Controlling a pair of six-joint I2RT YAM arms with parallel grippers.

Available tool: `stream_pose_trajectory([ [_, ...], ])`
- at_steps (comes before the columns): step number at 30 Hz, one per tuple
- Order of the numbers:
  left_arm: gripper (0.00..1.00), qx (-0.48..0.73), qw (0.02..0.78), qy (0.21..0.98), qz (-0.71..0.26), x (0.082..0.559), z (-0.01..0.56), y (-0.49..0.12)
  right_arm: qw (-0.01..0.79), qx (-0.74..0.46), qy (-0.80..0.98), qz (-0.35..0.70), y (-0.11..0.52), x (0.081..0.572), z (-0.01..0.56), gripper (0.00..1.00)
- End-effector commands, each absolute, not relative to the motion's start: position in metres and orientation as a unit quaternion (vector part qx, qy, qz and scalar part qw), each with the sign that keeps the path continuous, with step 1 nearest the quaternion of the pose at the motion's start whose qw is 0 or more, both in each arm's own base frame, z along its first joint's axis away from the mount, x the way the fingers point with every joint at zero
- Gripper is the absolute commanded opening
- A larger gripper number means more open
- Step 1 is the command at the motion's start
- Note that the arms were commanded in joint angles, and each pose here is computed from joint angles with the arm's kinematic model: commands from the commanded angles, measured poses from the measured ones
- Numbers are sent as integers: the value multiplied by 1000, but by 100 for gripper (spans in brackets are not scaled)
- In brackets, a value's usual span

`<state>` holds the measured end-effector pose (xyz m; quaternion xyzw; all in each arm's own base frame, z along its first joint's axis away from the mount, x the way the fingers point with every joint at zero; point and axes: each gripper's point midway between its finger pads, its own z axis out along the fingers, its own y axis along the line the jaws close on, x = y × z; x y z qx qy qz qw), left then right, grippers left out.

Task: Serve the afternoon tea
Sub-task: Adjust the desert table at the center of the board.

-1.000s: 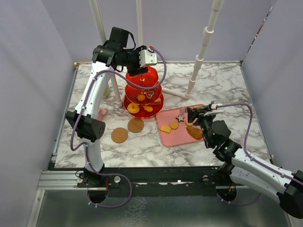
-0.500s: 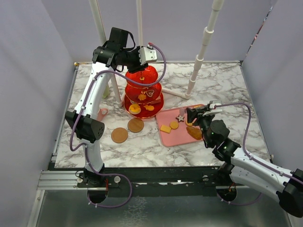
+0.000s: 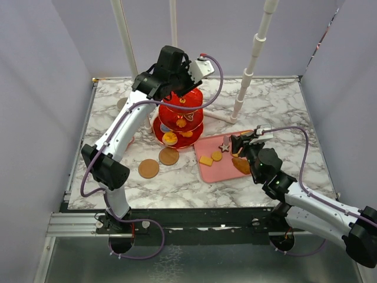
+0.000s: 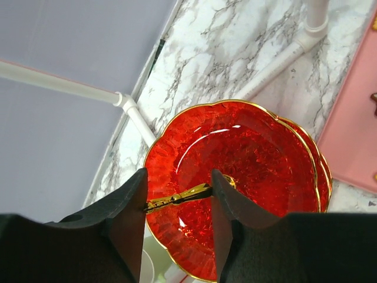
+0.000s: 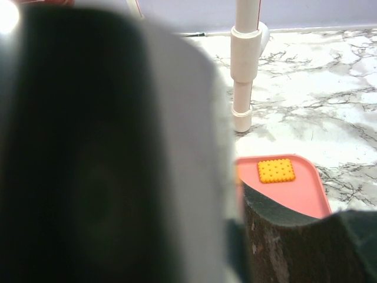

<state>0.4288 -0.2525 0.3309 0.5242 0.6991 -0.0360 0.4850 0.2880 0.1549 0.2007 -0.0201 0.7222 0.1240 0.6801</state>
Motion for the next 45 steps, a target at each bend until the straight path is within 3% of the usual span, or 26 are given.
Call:
stream_pose_trajectory([
  [1,9,394,509,764,-39,424,344,-251,697,-15,706,125,155,293,216,56],
  [7,8,304,548,779,-35,429,363,-239,694,-22,709,121,158,296,211,56],
  [15,9,277,556,781,-64,420,357,-240,693,-26,711,112,159,299,198,56],
  [22,29,257,550,792,-64,417,350,-236,694,-35,712,104,167,309,182,56],
  [33,31,244,570,784,-32,418,368,-221,681,-44,724,102,178,320,156,56],
  [45,39,265,589,763,-18,420,391,-239,669,-40,736,96,179,326,136,57],
])
